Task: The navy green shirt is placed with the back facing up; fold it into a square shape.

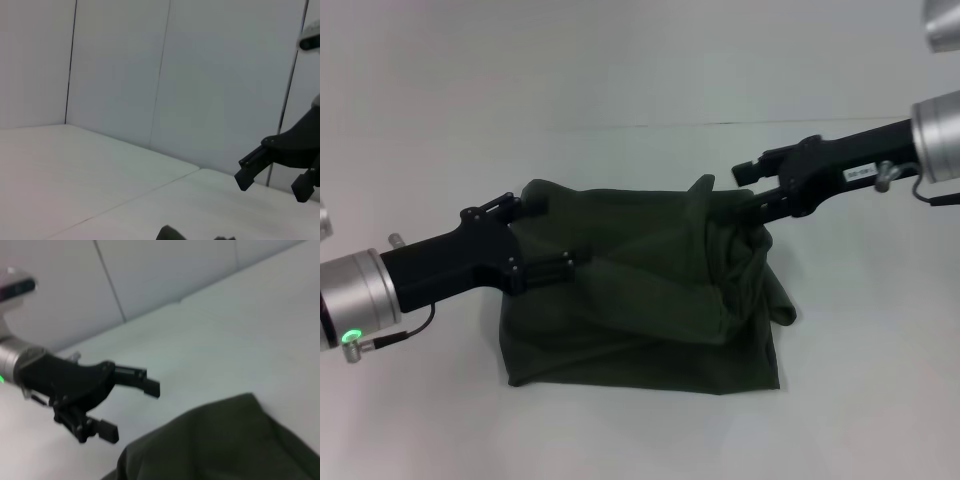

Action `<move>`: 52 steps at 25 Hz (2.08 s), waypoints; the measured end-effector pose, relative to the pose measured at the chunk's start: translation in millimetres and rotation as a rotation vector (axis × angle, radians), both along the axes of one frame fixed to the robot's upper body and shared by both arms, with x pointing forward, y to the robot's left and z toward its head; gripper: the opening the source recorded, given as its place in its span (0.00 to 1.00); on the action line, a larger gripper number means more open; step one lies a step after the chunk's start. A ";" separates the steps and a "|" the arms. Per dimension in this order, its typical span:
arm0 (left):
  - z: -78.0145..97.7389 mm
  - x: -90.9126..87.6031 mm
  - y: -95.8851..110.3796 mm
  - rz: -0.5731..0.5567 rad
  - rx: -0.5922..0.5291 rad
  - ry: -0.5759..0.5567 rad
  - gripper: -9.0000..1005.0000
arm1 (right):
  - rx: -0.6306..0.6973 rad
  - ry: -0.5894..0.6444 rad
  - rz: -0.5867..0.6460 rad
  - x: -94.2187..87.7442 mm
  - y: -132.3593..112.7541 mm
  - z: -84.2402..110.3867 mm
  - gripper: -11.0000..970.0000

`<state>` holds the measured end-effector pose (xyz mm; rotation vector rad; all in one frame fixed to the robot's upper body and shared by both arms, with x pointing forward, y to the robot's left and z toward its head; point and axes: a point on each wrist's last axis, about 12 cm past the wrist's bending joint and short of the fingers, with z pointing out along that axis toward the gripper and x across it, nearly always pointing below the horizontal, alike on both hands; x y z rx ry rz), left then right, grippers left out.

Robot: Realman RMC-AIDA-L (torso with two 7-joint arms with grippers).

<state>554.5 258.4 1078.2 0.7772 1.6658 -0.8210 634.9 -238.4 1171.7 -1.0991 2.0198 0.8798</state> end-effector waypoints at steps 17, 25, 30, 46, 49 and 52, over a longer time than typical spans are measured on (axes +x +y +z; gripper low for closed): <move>-4.2 -19.8 29.1 0.076 -0.035 -0.029 0.94 | -0.124 -0.080 0.220 -10.1 59.5 -19.8 0.90; -3.0 -27.7 36.4 0.078 -0.059 -0.037 0.94 | -0.246 -0.153 0.277 -13.2 86.4 -40.3 0.90; -5.1 -30.1 36.2 0.080 -0.053 -0.042 0.94 | -0.335 -0.151 0.291 -16.0 83.3 -56.0 0.90; -4.6 -28.7 32.8 0.063 -0.049 -0.051 0.94 | -0.136 -0.143 0.123 -9.5 35.4 -23.8 0.90; -4.3 -28.4 33.1 0.064 -0.051 -0.049 0.94 | -0.126 -0.102 -0.023 1.2 30.3 -22.7 0.90; -3.8 -27.7 32.8 0.062 -0.052 -0.047 0.94 | -0.141 -0.027 -0.153 11.0 30.9 -22.7 0.90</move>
